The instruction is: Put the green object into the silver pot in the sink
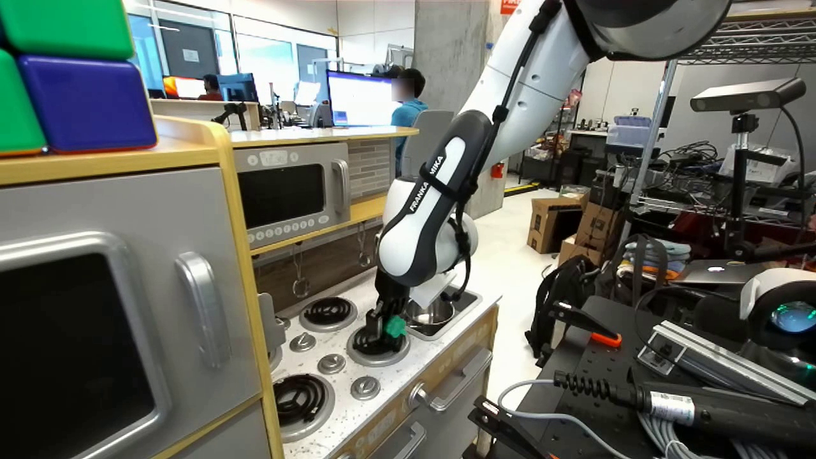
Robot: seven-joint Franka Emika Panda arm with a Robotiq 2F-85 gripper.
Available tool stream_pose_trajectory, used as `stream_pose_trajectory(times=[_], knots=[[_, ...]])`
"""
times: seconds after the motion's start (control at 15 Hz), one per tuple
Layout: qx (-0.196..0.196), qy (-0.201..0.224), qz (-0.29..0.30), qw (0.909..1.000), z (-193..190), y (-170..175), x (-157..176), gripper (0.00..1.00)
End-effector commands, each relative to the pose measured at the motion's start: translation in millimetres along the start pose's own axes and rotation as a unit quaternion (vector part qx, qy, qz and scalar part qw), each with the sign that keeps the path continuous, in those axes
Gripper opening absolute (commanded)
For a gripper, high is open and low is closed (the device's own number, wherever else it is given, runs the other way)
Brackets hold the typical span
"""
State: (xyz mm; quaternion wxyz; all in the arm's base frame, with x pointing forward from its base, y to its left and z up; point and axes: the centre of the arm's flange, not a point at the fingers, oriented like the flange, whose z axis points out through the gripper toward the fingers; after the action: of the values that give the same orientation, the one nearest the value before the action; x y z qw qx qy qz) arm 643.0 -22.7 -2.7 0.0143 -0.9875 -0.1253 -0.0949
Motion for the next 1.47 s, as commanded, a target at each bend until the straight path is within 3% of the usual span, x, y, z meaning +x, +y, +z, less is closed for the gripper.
stream_pose_trajectory(times=[0.0, 0.27, 0.47, 0.6, 1.0, 1.4], knots=[[-0.033, 0.028, 0.088, 0.9952, -30, 55, -50, 0.0], [-0.069, 0.063, 0.191, 0.9771, -55, 123, -88, 0.02], [-0.089, 0.086, 0.234, 0.9644, -65, 152, -91, 0.02], [-0.084, 0.07, 0.239, 0.9647, -60, 163, -67, 0.02], [-0.075, 0.026, 0.237, 0.9682, -41, 145, -1, 0.02], [-0.08, -0.016, 0.265, 0.9609, -25, 153, 9, 0.02]])
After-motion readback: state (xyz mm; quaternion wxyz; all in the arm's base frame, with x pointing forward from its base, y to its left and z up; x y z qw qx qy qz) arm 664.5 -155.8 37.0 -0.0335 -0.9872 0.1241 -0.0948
